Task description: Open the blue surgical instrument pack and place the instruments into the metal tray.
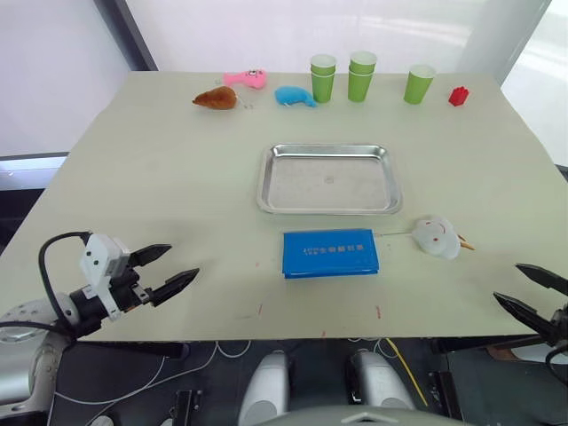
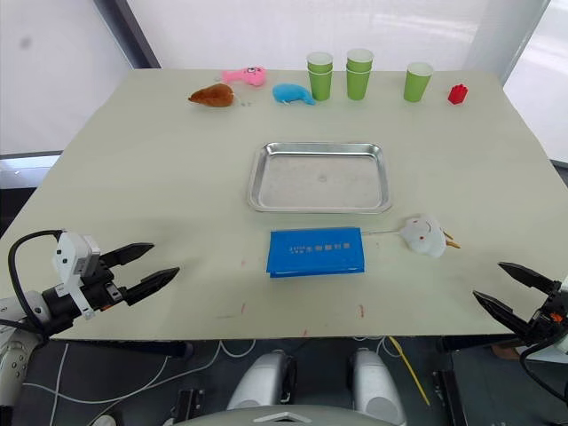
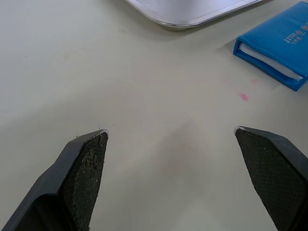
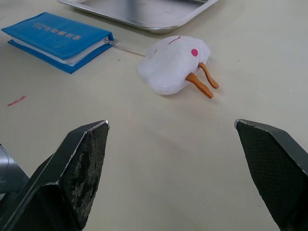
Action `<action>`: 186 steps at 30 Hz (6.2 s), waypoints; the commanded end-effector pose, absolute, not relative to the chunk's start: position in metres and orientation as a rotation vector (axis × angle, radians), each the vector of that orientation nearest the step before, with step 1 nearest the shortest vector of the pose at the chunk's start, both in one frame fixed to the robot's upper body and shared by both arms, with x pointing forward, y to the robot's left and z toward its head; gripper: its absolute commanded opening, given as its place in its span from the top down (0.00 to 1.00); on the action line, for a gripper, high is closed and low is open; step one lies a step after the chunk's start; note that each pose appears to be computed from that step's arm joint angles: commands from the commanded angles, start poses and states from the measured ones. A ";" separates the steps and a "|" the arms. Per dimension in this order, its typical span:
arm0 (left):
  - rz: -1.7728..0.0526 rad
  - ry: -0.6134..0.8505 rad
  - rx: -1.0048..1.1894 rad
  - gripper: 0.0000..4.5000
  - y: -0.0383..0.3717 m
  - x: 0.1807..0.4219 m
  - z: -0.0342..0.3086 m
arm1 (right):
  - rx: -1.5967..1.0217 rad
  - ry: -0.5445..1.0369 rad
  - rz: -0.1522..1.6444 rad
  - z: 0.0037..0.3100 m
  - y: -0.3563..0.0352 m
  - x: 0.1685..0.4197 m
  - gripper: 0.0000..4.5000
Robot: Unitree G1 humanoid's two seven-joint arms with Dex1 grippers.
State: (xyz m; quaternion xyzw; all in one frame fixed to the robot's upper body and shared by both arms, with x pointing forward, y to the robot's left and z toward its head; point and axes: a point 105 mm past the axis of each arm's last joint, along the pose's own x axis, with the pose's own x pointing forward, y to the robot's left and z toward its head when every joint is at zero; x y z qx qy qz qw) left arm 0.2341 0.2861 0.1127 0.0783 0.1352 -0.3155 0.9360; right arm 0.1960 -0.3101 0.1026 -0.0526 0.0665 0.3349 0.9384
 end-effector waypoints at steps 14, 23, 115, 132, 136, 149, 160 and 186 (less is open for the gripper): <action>-0.687 0.241 0.173 0.00 0.285 0.238 0.116 | -0.148 0.062 0.662 0.113 -0.323 0.198 0.03; -0.768 0.281 0.194 0.00 0.276 0.247 0.114 | -0.134 0.063 0.702 0.125 -0.297 0.220 0.03; -1.255 0.275 0.209 1.00 0.158 0.291 0.065 | -0.307 0.255 0.919 0.088 -0.153 0.280 0.99; -1.254 0.116 0.342 1.00 0.199 0.264 0.116 | -0.446 0.017 1.101 0.112 -0.171 0.228 0.75; -1.399 0.126 0.366 0.86 0.194 0.249 0.134 | -0.511 -0.053 1.193 0.104 -0.164 0.225 0.37; -1.627 0.120 0.368 0.02 0.183 0.229 0.166 | -0.758 -0.296 1.374 0.087 -0.140 0.248 0.00; -1.677 0.086 0.344 0.02 0.176 0.226 0.173 | -0.879 -0.424 1.397 0.085 -0.120 0.274 0.00; -1.702 0.044 0.365 0.00 0.171 0.223 0.168 | -0.636 -0.305 1.507 0.094 -0.114 0.266 0.99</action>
